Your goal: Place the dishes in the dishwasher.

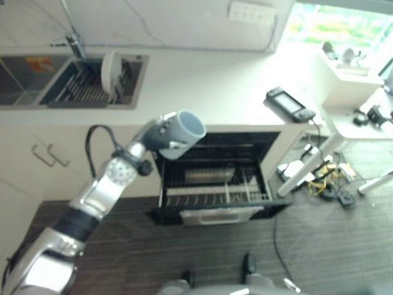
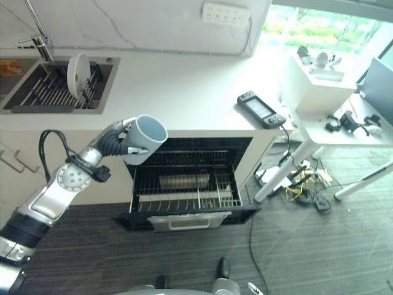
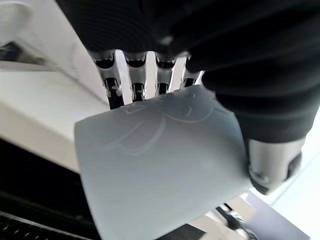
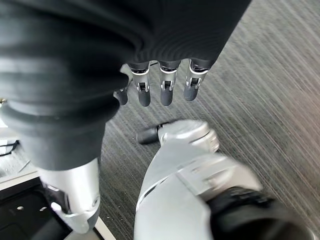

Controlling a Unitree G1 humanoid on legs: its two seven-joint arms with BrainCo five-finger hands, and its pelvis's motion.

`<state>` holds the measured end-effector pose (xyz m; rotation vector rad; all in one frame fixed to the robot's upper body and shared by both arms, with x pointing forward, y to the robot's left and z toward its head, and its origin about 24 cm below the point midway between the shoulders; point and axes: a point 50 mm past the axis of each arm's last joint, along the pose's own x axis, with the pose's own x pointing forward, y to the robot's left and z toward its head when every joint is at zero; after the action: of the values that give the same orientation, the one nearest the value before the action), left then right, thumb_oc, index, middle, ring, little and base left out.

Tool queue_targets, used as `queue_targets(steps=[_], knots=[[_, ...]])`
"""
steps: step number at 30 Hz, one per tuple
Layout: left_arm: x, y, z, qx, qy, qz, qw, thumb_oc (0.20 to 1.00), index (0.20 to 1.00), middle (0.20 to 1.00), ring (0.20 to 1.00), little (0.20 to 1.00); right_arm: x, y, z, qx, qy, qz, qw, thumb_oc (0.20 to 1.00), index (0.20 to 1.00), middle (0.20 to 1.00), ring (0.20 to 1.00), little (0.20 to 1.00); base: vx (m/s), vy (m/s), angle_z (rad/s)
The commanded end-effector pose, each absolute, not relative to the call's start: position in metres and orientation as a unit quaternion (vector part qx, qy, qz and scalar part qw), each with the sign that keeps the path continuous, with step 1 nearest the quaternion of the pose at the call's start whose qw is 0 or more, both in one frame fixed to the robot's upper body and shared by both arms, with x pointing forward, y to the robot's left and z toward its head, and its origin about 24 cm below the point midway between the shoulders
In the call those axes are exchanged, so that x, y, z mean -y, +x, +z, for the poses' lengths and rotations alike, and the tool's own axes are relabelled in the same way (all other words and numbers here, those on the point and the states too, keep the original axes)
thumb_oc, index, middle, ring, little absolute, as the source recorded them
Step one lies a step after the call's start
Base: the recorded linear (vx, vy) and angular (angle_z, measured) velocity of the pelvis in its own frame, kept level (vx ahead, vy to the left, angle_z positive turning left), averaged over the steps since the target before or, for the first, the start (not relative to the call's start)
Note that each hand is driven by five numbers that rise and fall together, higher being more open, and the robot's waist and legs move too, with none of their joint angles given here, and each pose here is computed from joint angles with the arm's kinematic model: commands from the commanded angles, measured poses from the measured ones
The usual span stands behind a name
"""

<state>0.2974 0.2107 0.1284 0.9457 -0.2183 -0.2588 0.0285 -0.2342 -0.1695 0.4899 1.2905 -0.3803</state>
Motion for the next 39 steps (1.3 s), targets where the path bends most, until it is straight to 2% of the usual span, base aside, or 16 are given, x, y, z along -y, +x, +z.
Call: queue_targets(steps=[1, 4, 6, 10, 17, 25, 27, 30, 32, 36, 39], knots=[[-0.185, 0.3, 0.179, 0.236, 0.444, -0.103, 0.858, 0.2, 0.2, 0.2, 0.2, 0.2, 0.252, 0.04, -0.164, -0.592, 0.183, -0.164, 0.767, 1.0, 1.0, 1.0, 1.0, 1.0, 0.28, -0.407, 0.37], [-0.182, 0.293, 0.172, 0.235, 0.42, -0.114, 0.869, 0.2, 0.2, 0.2, 0.2, 0.2, 0.273, 0.038, -0.158, -0.576, 0.191, -0.213, 0.766, 1.0, 1.0, 1.0, 1.0, 1.0, 0.25, -0.199, 0.43], [-0.163, 0.3, 0.171, 0.252, 0.41, -0.128, 0.867, 0.2, 0.2, 0.2, 0.2, 0.2, 0.287, 0.048, -0.152, -0.53, 0.218, -0.269, 0.774, 1.0, 1.0, 1.0, 1.0, 1.0, 0.2, 0.418, 0.35], [-0.182, 0.307, 0.178, 0.237, 0.423, -0.106, 0.868, 0.2, 0.2, 0.2, 0.2, 0.2, 0.29, 0.038, -0.152, -0.531, 0.215, -0.277, 0.771, 1.0, 1.0, 1.0, 1.0, 1.0, 0.13, 0.188, -0.23], [-0.183, 0.306, 0.182, 0.238, 0.428, -0.108, 0.865, 0.2, 0.2, 0.2, 0.2, 0.2, 0.293, 0.021, -0.152, -0.528, 0.221, -0.309, 0.76, 1.0, 1.0, 1.0, 1.0, 1.0, 0.01, -0.007, -0.01], [-0.183, 0.308, 0.18, 0.235, 0.432, -0.113, 0.863, 0.2, 0.2, 0.2, 0.2, 0.2, 0.314, 0.031, -0.142, -0.441, 0.234, -0.387, 0.775, 1.0, 1.0, 1.0, 1.0, 1.0, -0.01, -0.021, 0.0], [-0.188, 0.307, 0.182, 0.235, 0.433, -0.116, 0.862, 0.2, 0.2, 0.2, 0.2, 0.2, 0.34, 0.056, -0.122, -0.335, 0.232, -0.43, 0.806, 1.0, 1.0, 1.0, 1.0, 1.0, -0.02, -0.054, -0.14], [-0.191, 0.304, 0.181, 0.23, 0.415, -0.12, 0.872, 0.2, 0.2, 0.2, 0.2, 0.2, 0.356, 0.081, -0.102, -0.267, 0.225, -0.434, 0.831, 1.0, 1.0, 1.0, 1.0, 1.0, 0.0, -0.013, -0.04], [-0.194, 0.302, 0.175, 0.219, 0.366, -0.118, 0.897, 0.2, 0.2, 0.2, 0.2, 0.2, 0.361, 0.12, -0.071, -0.187, 0.215, -0.412, 0.865, 1.0, 1.0, 1.0, 1.0, 1.0, 0.0, -0.038, -0.02], [-0.208, 0.297, 0.158, 0.196, 0.241, -0.079, 0.947, 0.2, 0.2, 0.2, 0.2, 0.2, 0.352, 0.164, -0.013, -0.055, 0.204, -0.348, 0.914, 1.0, 1.0, 1.0, 1.0, 1.0, -0.01, -0.024, -0.07], [-0.211, 0.296, 0.144, 0.194, 0.176, -0.038, 0.964, 0.2, 0.2, 0.2, 0.2, 0.2, 0.324, 0.199, 0.041, 0.043, 0.167, -0.25, 0.953, 1.0, 1.0, 1.0, 1.0, 1.0, 0.01, 0.002, -0.19]])
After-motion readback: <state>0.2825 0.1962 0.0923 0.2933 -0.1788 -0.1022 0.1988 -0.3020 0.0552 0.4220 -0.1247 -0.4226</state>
